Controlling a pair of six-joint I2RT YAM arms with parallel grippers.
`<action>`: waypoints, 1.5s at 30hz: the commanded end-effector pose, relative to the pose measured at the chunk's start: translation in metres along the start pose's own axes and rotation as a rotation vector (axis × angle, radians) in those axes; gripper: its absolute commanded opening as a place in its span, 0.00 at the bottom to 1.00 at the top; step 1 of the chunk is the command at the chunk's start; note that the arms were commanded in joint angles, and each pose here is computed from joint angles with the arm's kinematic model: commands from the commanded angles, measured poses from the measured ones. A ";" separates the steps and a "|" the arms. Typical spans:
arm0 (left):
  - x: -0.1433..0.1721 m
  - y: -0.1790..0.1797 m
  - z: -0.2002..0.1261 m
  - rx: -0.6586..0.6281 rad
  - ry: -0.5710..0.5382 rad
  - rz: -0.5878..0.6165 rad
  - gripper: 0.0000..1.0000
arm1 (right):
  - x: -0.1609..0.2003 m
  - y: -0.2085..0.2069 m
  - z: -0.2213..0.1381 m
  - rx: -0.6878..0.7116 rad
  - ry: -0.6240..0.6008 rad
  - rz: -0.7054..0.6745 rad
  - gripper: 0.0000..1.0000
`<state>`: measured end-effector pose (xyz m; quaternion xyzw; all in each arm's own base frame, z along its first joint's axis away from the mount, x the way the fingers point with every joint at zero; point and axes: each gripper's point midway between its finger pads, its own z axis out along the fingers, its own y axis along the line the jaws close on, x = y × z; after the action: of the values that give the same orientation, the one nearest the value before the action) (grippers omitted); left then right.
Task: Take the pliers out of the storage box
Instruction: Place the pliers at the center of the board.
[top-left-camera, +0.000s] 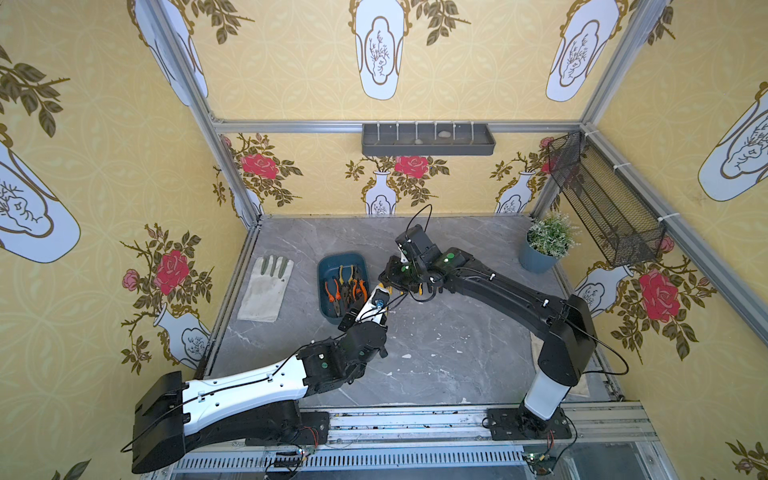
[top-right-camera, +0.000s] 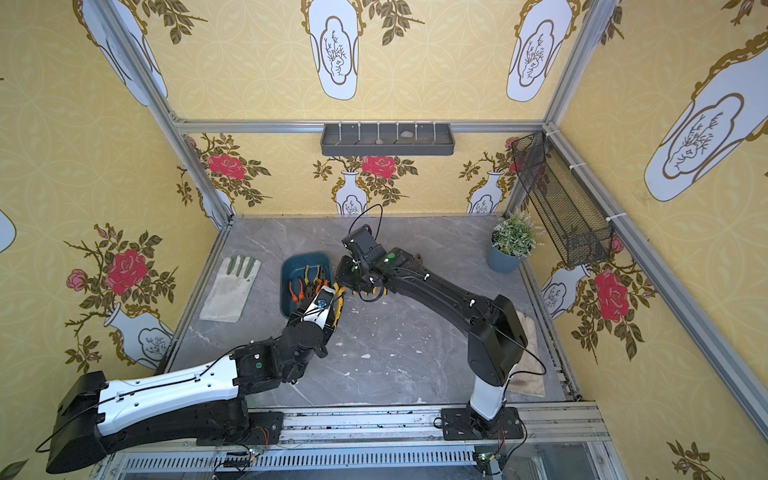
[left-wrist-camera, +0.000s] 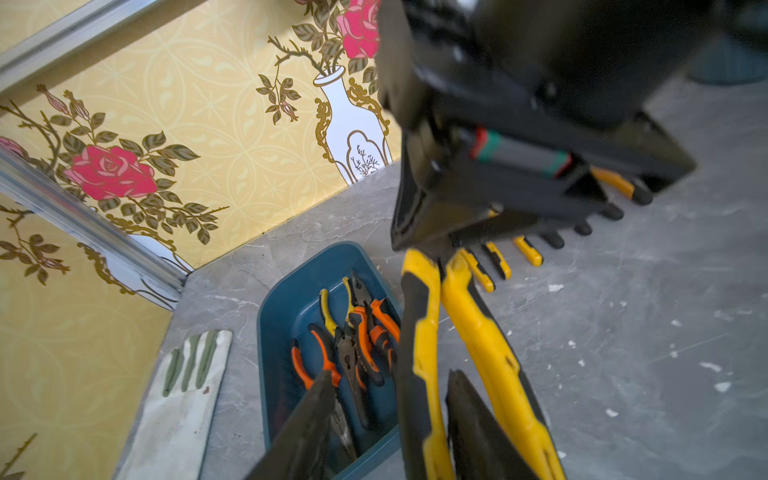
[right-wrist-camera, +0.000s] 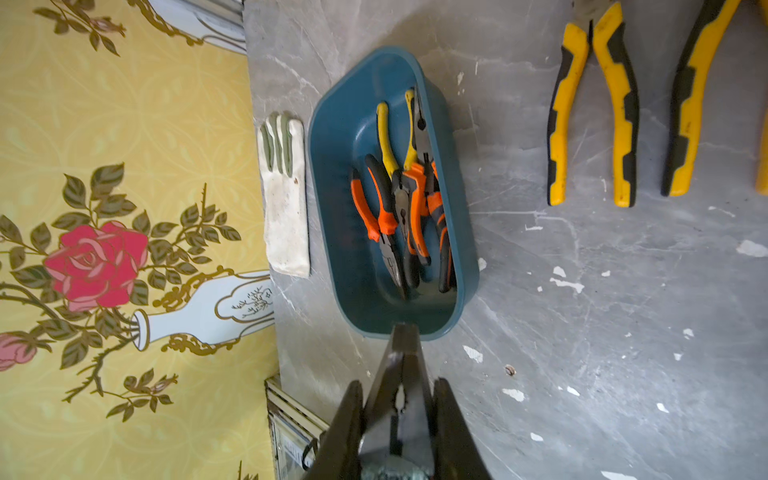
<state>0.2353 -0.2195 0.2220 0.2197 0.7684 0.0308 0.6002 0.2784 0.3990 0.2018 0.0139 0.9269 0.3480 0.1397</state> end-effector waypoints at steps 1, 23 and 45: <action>-0.010 -0.006 -0.007 0.086 -0.004 -0.102 0.65 | -0.008 0.006 -0.005 -0.020 -0.024 -0.075 0.00; 0.044 0.012 0.000 0.145 0.268 -0.515 0.99 | -0.026 -0.223 -0.095 0.509 -0.038 -0.177 0.00; 0.077 0.005 0.006 0.158 0.322 -0.553 0.99 | -0.008 -0.324 -0.044 0.661 0.152 -0.137 0.00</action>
<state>0.2277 -0.1881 0.1531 0.0439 0.8857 -0.1572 0.4347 0.2917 0.1220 0.0281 -0.0229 0.9969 0.0144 0.0732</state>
